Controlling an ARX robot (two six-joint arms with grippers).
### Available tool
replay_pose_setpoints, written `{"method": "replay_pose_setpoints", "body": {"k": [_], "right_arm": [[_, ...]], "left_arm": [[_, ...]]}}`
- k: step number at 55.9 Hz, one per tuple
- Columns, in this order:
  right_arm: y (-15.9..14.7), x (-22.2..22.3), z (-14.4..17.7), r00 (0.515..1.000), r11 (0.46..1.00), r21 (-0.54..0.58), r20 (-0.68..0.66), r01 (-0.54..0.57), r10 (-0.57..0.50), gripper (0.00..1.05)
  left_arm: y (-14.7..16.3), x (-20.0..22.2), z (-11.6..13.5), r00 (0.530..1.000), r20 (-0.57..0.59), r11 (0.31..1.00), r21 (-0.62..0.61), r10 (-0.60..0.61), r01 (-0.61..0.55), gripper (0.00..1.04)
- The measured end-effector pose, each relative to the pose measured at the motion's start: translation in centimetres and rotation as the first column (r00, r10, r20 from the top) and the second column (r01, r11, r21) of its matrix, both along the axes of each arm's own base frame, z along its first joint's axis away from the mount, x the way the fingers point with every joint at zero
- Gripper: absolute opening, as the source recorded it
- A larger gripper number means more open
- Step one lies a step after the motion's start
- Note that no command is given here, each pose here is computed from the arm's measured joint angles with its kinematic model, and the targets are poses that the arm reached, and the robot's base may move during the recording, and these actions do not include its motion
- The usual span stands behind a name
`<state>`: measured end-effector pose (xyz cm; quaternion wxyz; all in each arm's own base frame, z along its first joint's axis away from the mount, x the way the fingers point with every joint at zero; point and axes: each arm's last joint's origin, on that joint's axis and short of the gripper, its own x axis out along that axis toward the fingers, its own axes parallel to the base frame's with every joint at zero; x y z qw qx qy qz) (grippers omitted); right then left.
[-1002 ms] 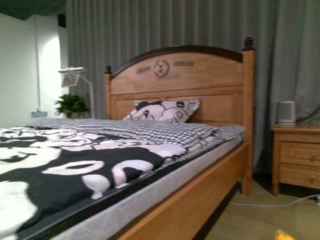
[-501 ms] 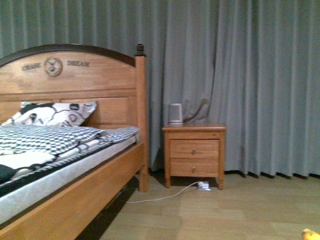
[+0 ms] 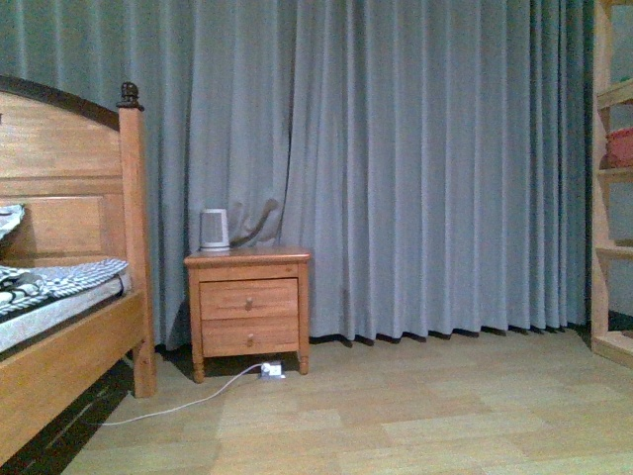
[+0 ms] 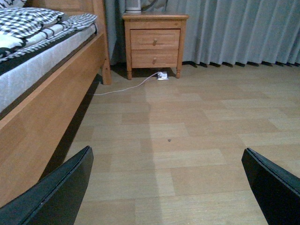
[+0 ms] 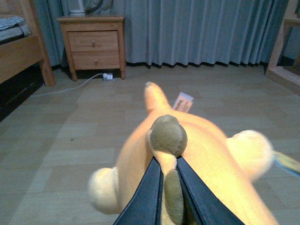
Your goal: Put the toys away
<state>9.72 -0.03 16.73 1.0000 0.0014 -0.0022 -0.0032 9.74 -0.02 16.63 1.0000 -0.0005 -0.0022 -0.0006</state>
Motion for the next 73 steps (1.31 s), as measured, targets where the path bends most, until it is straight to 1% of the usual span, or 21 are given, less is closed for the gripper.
{"method": "replay_pose_setpoints", "body": {"k": [10, 73], "right_arm": [[0.04, 0.00, 0.00, 1.000, 1.000, 0.000, 0.000, -0.012, 0.012, 0.06], [0.02, 0.00, 0.00, 1.000, 1.000, 0.000, 0.000, -0.008, 0.008, 0.06]], "left_arm": [[0.00, 0.00, 0.00, 1.000, 0.000, 1.000, 0.000, 0.000, 0.000, 0.98], [0.00, 0.00, 0.00, 1.000, 0.000, 1.000, 0.000, 0.000, 0.000, 0.98]]}}
